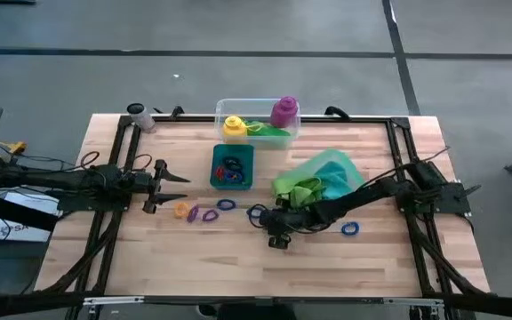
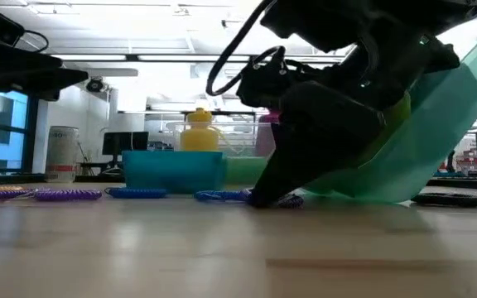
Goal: Pick & Place Sports Items
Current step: Put the right purple spring keychain into the blue bin
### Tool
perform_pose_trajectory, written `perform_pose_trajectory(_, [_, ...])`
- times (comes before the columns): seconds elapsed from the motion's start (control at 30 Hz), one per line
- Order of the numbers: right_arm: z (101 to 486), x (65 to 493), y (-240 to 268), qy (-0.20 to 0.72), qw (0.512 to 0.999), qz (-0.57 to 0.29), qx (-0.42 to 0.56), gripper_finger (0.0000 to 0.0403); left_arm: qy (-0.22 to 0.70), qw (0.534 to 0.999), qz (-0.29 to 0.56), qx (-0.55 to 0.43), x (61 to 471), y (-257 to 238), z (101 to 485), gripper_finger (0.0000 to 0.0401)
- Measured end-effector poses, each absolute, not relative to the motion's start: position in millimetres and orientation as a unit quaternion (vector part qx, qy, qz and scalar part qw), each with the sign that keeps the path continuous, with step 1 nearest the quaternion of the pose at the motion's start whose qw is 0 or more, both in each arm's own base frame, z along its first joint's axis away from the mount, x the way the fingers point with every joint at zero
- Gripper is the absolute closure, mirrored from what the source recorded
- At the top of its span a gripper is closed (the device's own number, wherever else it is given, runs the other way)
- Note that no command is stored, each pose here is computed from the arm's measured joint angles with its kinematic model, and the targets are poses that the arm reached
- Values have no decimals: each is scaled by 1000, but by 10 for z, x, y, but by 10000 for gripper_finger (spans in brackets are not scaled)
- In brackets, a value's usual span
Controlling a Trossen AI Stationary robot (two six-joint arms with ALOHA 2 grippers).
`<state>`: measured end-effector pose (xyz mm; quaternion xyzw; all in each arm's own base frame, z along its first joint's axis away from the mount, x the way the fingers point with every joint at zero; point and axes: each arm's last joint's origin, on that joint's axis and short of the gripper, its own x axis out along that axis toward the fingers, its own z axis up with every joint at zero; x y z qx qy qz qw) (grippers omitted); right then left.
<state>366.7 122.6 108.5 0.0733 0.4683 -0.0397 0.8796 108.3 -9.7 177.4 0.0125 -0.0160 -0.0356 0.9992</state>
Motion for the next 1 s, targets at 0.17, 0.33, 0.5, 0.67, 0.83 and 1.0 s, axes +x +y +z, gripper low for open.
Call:
perform_pose_trajectory(0.17, [1085, 3665, 1231, 469, 879, -36, 73, 330, -16, 999, -36, 13, 1083, -97, 1774, 165])
perform_pose_trajectory(0.33, [1085, 3664, 1241, 476, 875, -17, 85, 376, -16, 999, -36, 12, 1083, -97, 1774, 165])
perform_pose_trajectory(0.5, [1084, 3662, 1248, 479, 873, -9, 88, 397, -16, 999, -36, 13, 1083, -97, 1774, 165])
perform_pose_trajectory(0.67, [1083, 3660, 1249, 479, 873, -9, 89, 400, -16, 999, -36, 13, 1083, -97, 1773, 165])
perform_pose_trajectory(0.83, [1102, 3657, 1249, 478, 874, -7, 88, 401, -16, 999, -36, 12, 1083, -97, 1774, 165])
perform_pose_trajectory(1.0, [1155, 3644, 1255, 478, 873, 4, 92, 402, -16, 999, -36, 12, 1083, -97, 1774, 165])
